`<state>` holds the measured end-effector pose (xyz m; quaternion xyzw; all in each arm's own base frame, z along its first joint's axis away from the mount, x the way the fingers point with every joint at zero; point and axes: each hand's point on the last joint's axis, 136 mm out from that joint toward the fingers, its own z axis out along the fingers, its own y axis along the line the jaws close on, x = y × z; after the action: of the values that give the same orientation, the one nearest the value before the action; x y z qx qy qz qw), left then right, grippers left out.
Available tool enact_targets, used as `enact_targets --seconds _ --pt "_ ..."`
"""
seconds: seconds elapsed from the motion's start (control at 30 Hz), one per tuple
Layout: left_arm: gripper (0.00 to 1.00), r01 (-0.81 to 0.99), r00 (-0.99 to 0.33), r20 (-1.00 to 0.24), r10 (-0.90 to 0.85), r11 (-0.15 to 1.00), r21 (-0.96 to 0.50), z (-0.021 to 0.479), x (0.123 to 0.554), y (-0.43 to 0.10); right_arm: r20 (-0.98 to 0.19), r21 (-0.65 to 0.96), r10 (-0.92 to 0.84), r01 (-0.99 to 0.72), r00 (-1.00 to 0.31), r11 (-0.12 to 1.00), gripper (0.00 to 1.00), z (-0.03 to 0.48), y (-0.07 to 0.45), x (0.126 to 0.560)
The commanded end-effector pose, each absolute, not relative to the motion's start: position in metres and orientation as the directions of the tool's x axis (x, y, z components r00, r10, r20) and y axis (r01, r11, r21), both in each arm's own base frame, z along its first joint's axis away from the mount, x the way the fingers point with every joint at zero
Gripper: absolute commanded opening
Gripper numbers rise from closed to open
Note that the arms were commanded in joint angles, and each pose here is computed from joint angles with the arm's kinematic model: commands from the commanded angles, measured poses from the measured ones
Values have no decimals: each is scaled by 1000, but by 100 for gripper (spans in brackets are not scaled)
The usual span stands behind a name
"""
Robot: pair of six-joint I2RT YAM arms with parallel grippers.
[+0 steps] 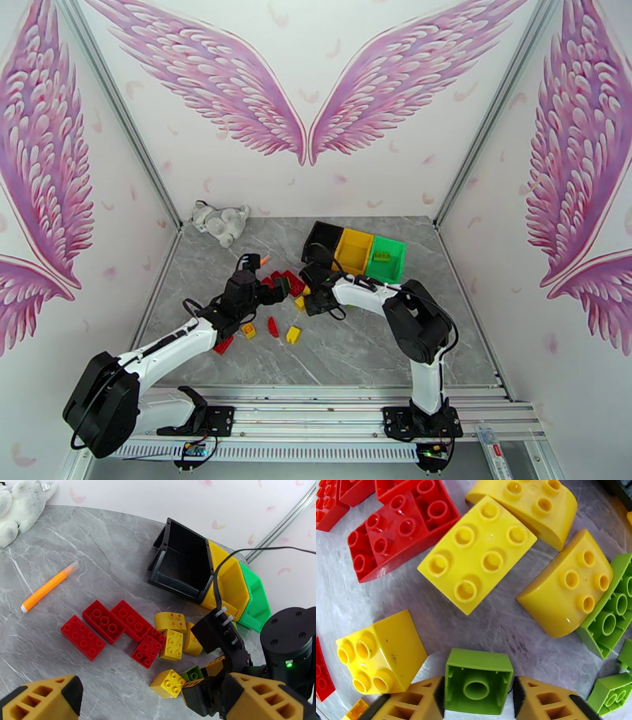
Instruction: Sort the legos into containers by color
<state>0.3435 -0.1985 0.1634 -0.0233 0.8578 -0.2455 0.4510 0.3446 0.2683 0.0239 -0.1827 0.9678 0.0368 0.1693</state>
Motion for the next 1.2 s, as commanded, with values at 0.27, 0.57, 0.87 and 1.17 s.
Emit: enact_targets --seconds 0.27,0.57,0.87,1.17 --pt "99 257 -608 -772 -185 874 -412 159 339 -224 -457 -30 -291 -312 -841 950 32 65 248 358" --pt "99 383 -533 -845 -52 875 -295 180 319 -256 -570 -13 -60 -64 -819 998 27 106 160 380" --pt "99 551 -456 -877 153 822 -143 180 291 -315 -642 95 248 245 -726 965 29 139 56 408" --pt "99 669 -322 -890 323 743 27 181 256 -359 -611 89 320 339 -724 937 36 134 20 449"
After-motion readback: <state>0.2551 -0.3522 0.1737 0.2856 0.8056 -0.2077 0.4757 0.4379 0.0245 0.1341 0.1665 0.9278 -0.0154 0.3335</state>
